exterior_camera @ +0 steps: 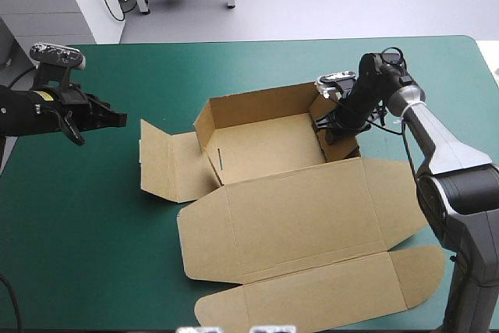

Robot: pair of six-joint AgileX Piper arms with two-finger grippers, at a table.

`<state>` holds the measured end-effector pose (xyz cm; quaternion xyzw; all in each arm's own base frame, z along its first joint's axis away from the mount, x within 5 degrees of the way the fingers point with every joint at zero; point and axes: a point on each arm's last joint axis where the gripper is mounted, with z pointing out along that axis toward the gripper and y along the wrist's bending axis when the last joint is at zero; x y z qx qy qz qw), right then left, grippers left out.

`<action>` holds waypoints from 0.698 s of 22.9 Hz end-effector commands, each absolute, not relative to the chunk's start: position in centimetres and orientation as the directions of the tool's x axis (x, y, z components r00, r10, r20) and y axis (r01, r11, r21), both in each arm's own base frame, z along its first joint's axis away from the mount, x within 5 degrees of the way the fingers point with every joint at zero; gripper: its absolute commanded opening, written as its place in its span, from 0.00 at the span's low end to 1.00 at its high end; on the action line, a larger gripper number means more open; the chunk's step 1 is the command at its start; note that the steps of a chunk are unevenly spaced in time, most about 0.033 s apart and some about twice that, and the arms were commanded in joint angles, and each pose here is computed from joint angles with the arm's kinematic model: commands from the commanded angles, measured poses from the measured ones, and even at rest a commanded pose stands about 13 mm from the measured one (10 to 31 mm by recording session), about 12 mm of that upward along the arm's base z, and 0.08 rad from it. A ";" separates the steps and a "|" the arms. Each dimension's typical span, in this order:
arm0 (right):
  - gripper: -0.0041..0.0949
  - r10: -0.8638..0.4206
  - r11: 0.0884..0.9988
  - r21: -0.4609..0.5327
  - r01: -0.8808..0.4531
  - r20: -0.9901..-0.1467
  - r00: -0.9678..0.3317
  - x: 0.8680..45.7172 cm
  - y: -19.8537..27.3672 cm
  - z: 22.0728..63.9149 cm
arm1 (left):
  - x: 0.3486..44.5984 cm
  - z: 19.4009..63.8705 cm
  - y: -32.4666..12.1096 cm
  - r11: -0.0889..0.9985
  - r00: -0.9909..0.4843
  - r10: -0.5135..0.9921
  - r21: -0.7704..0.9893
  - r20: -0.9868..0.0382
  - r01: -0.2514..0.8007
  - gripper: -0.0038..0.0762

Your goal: Fold the box

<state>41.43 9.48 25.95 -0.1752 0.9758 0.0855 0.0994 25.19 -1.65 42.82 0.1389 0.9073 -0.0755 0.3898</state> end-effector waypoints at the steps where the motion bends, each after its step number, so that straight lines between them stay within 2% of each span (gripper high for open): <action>1: 0.25 -0.322 0.922 0.111 -0.370 -0.306 -0.896 41.0 9.3 29.0 | 24.6 44.4 -2.0 0.948 -0.605 0.150 -0.061 -0.782 0.314 0.04; 3: 0.02 -0.327 0.921 0.110 -0.374 -0.304 -0.895 40.9 9.3 29.0 | 24.8 44.0 -2.0 0.947 -0.628 0.138 -0.084 -0.766 0.311 0.04; 6: 0.02 -0.331 0.919 0.111 -0.378 -0.303 -0.894 40.4 9.2 29.9 | 25.8 43.5 -1.6 0.961 -0.648 0.077 -0.116 -0.757 0.251 0.04; 9: 0.02 -0.327 0.920 0.074 -0.384 -0.393 -0.859 38.6 8.3 33.9 | 26.7 42.1 -0.8 0.982 -0.687 0.070 -0.069 -0.723 0.173 0.04; 13: 0.02 -0.275 0.933 0.074 -0.352 -0.486 -0.830 36.5 6.6 37.8 | 27.0 39.8 0.3 0.998 -0.726 0.032 -0.018 -0.687 0.061 0.04; 16: 0.02 -0.224 0.937 0.101 -0.334 -0.558 -0.799 34.7 5.2 40.6 | 27.0 37.1 0.6 0.999 -0.770 0.034 0.002 -0.637 0.042 0.04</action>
